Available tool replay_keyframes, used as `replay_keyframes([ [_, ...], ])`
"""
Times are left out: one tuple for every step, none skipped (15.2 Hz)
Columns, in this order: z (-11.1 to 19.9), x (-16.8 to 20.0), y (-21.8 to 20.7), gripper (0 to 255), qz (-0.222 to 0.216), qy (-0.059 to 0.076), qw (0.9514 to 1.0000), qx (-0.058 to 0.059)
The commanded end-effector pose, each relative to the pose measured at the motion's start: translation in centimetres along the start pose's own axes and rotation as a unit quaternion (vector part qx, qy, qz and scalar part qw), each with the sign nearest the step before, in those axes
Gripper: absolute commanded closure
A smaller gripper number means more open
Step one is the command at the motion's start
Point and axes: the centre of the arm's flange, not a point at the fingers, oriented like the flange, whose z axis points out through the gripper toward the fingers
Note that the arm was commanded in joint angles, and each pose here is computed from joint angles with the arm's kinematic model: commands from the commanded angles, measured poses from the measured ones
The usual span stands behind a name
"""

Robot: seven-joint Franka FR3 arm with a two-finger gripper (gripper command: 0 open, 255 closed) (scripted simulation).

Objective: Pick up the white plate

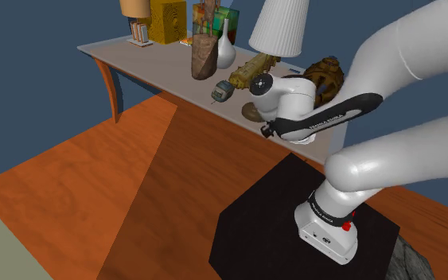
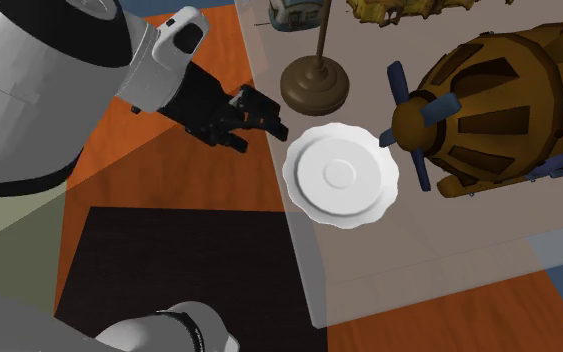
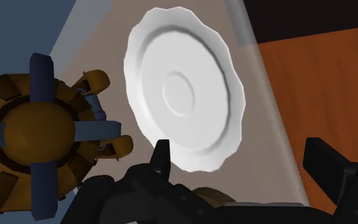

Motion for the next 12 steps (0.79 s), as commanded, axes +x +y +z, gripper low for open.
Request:
replay_keyframes([
  [2.6,0.5,-0.5,0,0.009,0.009,0.9994,-0.034],
  [3.2,0.5,-0.6,0,0.011,0.01,0.999,-0.041],
  [3.6,0.5,-0.9,0,0.011,0.01,0.999,-0.041],
  [4.0,0.5,-1.3,0,0.011,0.01,0.999,-0.041],
  [4.4,0.4,-1.6,0,0.011,0.01,0.999,-0.041],
  [4.8,0.4,-2.0,0,0.011,0.01,0.999,-0.041],
  [5.2,0.4,-2.3,0,0.011,0.01,0.999,-0.041],
  [5.6,0.3,-2.7,0,0.011,0.01,0.999,-0.041],
  [6.0,0.3,-3.0,0,0.011,0.01,0.999,-0.041],
  [6.2,0.3,-3.2,0,0.011,0.01,0.999,-0.041],
  [6.2,0.3,-3.2,0,0.011,0.01,0.999,-0.041],
  [6.3,0.2,-3.2,255,0.011,0.01,0.999,-0.041],
])
